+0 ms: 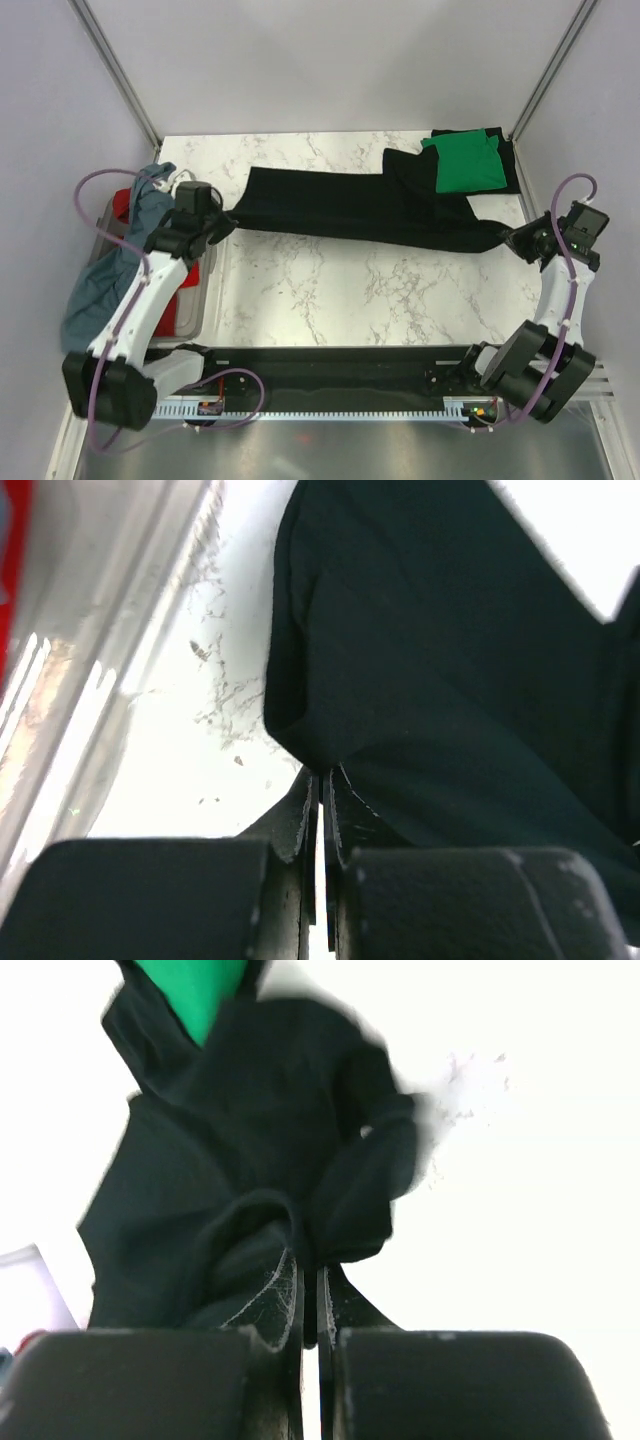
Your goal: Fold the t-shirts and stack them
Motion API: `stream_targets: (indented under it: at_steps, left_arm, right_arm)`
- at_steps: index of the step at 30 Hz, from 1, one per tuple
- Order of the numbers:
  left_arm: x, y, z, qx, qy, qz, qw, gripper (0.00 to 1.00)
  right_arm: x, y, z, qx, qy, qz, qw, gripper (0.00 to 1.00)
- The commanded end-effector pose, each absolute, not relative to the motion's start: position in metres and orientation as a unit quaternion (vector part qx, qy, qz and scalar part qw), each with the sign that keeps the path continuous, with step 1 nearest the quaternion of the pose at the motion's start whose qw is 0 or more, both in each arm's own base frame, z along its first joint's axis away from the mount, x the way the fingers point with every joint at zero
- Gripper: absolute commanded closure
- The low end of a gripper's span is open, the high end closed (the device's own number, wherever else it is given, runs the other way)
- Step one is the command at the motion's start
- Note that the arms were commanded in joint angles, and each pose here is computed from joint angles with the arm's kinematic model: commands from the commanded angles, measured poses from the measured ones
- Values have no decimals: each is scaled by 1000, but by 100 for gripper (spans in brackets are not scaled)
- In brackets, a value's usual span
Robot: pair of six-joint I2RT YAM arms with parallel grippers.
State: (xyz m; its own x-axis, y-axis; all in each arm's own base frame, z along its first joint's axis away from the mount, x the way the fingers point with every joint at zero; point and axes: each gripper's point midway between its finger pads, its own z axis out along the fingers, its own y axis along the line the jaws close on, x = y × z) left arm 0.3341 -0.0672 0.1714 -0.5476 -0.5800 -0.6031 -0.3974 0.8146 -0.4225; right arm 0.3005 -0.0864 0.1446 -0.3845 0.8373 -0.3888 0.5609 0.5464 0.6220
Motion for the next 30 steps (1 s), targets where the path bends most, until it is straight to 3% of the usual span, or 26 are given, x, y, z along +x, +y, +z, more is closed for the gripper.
stream_targets:
  at_steps: [1, 9, 15, 21, 23, 24, 25, 26, 27, 28, 30]
  left_arm:
    - [285, -38, 174, -314, 866, -83, 381, 98]
    - [215, -54, 99, -350, 877, -134, 299, 98]
    - [199, -61, 100, -367, 866, -166, 295, 98]
    - [187, -72, 101, -377, 861, -200, 277, 98]
    - [181, -78, 105, -375, 858, -220, 274, 92]
    - [179, -80, 108, -374, 856, -229, 274, 89]
    - [176, -81, 114, -371, 853, -239, 280, 74]
    - [177, -83, 123, -366, 849, -250, 288, 63]
    - [177, -83, 130, -363, 847, -252, 295, 53]
    - [177, -81, 135, -360, 846, -251, 302, 28]
    - [182, -76, 154, -345, 846, -241, 328, 12]
  right_arm:
    - [275, -97, 145, 469, 800, 171, 332, 100]
    - [245, -103, 104, 522, 786, 161, 290, 100]
    - [236, -114, 107, 538, 777, 138, 296, 100]
    - [215, -128, 106, 568, 763, 91, 293, 91]
    - [210, -129, 107, 579, 756, 90, 291, 91]
    - [208, -129, 111, 581, 752, 88, 298, 87]
    - [206, -128, 113, 583, 750, 87, 300, 79]
    - [206, -128, 116, 584, 748, 87, 303, 63]
    - [207, -127, 122, 579, 747, 89, 314, 10]
    - [208, -126, 124, 577, 746, 91, 318, 2]
    - [208, -124, 130, 575, 741, 95, 333, 2]
